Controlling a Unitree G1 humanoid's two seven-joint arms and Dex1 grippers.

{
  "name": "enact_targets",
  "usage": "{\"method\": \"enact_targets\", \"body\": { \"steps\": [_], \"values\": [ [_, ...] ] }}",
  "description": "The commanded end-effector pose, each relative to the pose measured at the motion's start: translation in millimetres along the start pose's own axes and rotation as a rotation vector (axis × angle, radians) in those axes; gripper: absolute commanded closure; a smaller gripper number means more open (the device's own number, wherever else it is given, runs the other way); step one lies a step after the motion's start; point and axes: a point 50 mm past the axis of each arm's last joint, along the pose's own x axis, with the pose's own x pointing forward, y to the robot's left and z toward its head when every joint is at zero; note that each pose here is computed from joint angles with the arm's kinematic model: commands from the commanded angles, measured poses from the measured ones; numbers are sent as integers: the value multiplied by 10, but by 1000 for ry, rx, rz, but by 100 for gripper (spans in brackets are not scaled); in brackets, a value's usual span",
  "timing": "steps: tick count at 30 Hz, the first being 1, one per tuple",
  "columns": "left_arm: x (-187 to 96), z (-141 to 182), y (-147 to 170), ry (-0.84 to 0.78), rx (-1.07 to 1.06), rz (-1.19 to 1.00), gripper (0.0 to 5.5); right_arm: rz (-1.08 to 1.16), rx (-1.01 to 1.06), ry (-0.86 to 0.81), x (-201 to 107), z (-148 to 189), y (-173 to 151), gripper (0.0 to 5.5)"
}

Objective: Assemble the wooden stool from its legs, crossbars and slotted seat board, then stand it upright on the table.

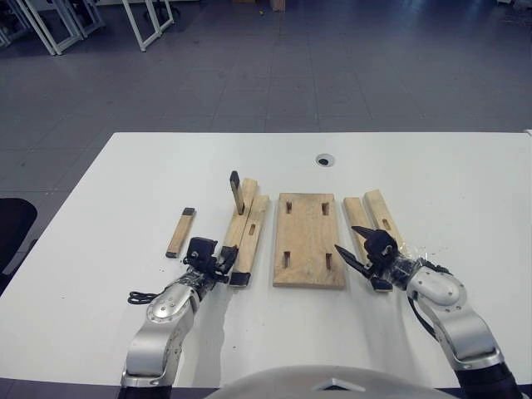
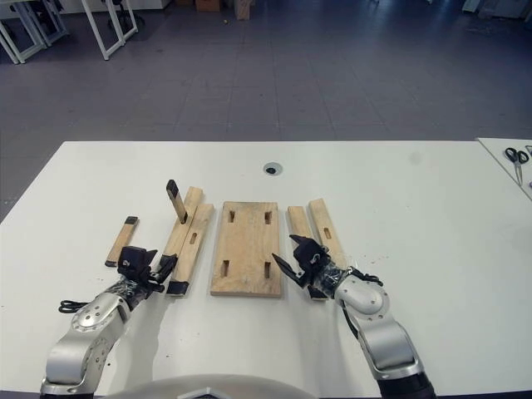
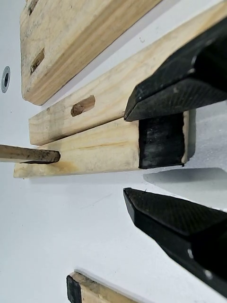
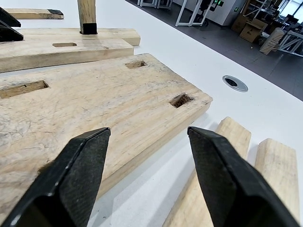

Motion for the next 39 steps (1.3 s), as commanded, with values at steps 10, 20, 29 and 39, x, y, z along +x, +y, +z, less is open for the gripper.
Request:
{"method": "enact_targets", "body": {
  "steps": [10,20,29,39],
  "values": [
    [198,-107,-42,142,50,-62,288,-12,-9,9,9,3,-60,250],
    [238,-166,179,207,74,82,288,-32,3,5,28,2,-55,250],
    [507,-14,144,53,-9,22,368,-40,2,4,49,2,-78,250],
    [479,432,351,-285,-455,33,446,-83,165,-84,44,128,-205,250]
  ]
}}
